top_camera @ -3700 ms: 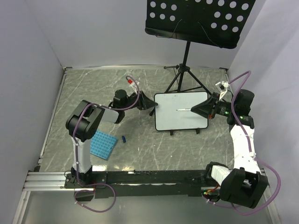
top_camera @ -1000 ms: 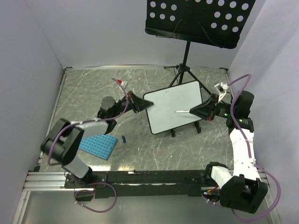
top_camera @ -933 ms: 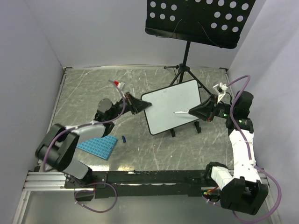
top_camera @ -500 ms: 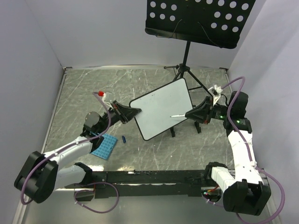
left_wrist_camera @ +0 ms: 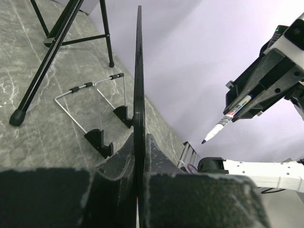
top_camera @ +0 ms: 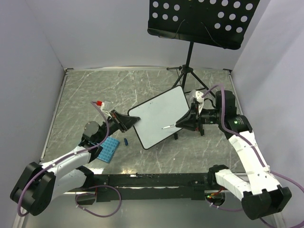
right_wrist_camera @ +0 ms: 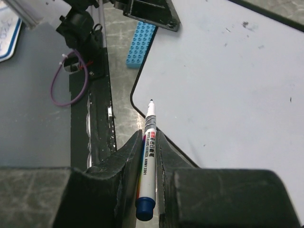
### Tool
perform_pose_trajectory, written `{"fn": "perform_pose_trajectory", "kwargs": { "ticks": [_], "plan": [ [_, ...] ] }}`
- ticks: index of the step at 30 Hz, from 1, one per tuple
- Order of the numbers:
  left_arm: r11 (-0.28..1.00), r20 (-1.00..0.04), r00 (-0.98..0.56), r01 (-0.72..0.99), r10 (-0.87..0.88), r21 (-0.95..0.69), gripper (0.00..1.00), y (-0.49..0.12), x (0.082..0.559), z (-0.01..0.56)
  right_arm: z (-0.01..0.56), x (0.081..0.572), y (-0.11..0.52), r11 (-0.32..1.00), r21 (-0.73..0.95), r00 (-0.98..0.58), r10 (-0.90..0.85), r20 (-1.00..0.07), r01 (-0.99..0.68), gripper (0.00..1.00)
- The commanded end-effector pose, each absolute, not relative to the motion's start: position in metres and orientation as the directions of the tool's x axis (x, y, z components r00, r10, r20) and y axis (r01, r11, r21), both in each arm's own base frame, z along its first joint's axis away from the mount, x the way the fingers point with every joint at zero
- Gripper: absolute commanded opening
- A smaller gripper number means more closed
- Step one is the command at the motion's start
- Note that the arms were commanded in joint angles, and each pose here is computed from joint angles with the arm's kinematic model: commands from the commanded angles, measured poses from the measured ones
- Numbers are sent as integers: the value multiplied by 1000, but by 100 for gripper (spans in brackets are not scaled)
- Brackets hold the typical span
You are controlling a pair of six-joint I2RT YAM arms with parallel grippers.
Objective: Write a sentence on the whiteboard
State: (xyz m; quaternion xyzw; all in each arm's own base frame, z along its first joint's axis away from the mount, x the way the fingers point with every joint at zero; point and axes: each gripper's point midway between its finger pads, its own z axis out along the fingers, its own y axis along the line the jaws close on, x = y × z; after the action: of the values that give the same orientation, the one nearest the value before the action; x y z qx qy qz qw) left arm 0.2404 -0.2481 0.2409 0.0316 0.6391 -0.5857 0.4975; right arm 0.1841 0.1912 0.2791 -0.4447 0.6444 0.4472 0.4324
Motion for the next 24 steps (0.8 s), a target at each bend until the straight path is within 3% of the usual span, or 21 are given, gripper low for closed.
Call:
{"fn": "perform_pose_trajectory", "kwargs": {
  "ticks": [1, 24],
  "plan": [
    [207, -659, -392, 739, -641, -641, 1, -239, 225, 299, 296, 183, 199, 189, 79, -123, -238, -963, -979, 0],
    [174, -623, -418, 722, -662, -669, 1, -234, 218, 294, 299, 185, 229, 167, 9, -63, -323, -944, -986, 0]
  ]
}}
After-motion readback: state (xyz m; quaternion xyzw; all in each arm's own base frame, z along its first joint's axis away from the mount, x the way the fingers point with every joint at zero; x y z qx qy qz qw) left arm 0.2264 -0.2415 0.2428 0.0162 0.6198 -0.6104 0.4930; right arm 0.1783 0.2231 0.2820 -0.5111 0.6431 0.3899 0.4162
